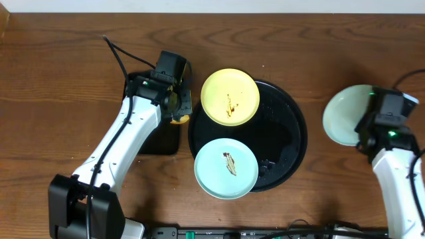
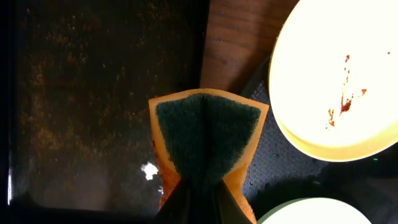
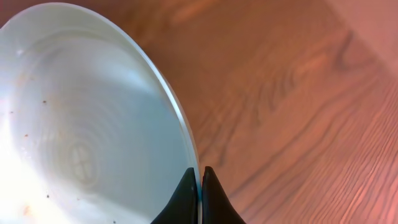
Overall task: Clean dirty plates on tray and stack at the side
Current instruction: 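Carry the cleaned pale-green plate with the right gripper to the right side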
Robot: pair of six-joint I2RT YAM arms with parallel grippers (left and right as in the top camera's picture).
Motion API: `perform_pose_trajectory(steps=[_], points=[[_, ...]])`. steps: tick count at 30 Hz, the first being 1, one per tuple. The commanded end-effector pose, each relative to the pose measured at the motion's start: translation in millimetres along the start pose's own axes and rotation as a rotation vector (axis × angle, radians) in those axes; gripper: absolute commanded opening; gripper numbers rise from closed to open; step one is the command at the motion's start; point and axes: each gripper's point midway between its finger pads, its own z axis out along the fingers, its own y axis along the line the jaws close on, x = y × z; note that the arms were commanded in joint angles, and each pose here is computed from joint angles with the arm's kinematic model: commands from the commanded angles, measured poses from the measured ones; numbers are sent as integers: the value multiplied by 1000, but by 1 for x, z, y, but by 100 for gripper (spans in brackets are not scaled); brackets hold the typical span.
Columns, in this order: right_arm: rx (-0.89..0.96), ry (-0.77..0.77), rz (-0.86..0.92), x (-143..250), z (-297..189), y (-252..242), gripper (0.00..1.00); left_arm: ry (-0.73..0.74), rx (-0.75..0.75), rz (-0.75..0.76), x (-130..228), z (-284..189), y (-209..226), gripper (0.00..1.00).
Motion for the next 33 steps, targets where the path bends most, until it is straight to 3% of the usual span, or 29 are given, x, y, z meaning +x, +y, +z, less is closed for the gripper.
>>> perform_pose_trajectory(steps=[1, 15, 17, 20, 23, 25, 29, 33], points=[[-9, 44, 147, -1, 17, -7, 1, 1, -3, 6, 1, -2, 1, 7], [-63, 190, 279, 17, 96, -10, 2, 2, -4, 6, 2, -2, 1, 8], [-66, 207, 279, 21, 99, -10, 9, 2, -4, 6, 2, -2, 1, 7], [-96, 215, 233, 22, 98, -5, 36, 2, -4, 5, 2, -2, 1, 8], [-141, 203, 210, 17, 92, 0, 45, 2, -3, 6, 1, -2, 1, 8], [-227, 184, 197, 9, 82, 13, 47, 1, -3, 6, 1, -2, 1, 8], [-591, 100, 95, -18, 38, 72, 44, -8, 1, 5, -1, -2, 0, 8], [-851, 71, -34, -16, -14, 123, 44, -18, 5, 5, -3, -2, -1, 8]])
